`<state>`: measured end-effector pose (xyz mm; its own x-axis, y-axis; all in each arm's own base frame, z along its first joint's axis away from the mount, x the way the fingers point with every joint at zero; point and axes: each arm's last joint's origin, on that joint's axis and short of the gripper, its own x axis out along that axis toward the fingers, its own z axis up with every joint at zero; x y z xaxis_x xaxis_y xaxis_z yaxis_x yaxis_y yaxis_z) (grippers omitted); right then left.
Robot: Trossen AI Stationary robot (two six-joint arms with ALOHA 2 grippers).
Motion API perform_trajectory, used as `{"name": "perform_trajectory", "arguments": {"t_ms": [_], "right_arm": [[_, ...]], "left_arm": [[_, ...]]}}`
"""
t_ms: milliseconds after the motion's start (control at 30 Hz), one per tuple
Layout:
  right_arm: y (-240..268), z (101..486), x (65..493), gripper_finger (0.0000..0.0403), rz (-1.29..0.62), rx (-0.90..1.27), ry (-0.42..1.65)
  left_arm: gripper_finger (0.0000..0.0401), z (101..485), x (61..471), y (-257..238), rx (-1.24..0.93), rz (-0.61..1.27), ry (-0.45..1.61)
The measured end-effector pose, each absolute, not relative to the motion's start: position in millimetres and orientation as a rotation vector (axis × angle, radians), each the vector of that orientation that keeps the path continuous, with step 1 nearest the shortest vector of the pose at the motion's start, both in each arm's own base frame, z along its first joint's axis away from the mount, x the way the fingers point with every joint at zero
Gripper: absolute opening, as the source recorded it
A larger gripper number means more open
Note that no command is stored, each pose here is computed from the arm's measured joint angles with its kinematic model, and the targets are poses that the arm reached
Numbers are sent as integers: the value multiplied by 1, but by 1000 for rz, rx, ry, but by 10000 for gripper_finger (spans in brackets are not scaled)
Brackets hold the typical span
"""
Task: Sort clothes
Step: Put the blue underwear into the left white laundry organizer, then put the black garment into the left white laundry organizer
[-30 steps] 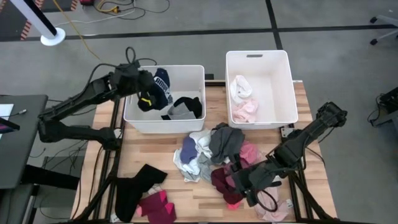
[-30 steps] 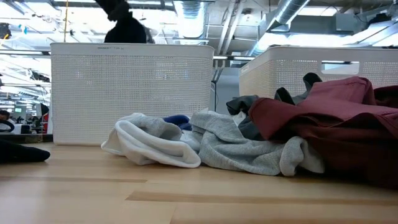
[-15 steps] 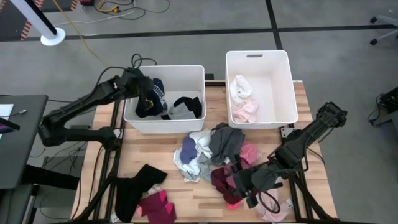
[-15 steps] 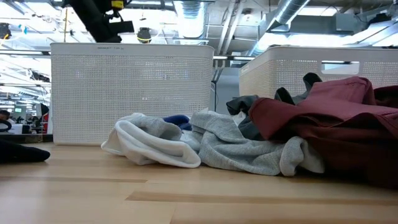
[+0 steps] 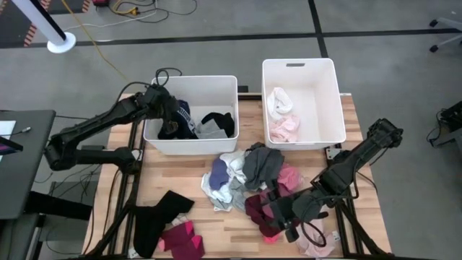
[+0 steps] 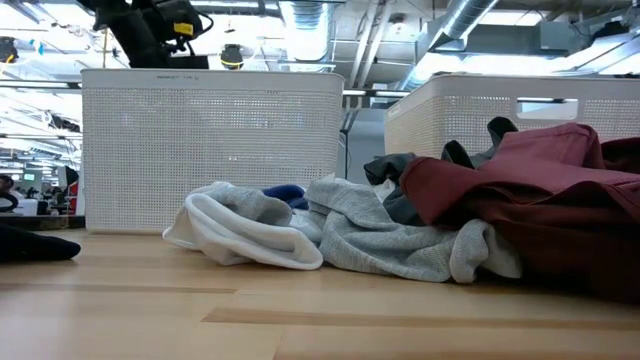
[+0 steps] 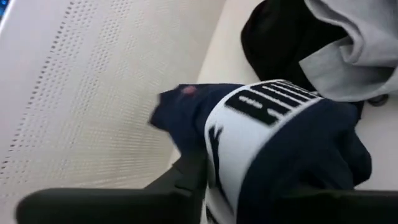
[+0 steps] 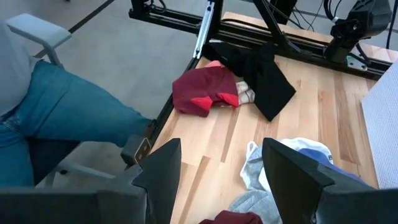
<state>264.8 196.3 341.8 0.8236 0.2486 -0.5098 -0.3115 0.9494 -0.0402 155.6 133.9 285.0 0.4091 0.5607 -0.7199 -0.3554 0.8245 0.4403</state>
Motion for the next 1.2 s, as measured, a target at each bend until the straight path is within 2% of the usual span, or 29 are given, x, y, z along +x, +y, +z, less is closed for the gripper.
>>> {"name": "perform_trajectory", "arguments": {"t_ms": [233,400,533,733,1000,1200], "right_arm": [[198,328,272,239,279,-142,578],[200,316,282,232,262,-159,616],[199,302,292,226,243,-180,660],[195,284,306,219,207,-196,708],[191,283,308,218,205,-217,717],[190,283,307,218,203,-217,727]], "left_arm": [[148,285,157,133,188,562,965],[174,286,155,132,176,568,953],[177,293,153,129,168,549,920],[177,326,150,123,142,511,791],[177,374,138,107,115,464,641],[177,399,127,84,106,328,492]]}}
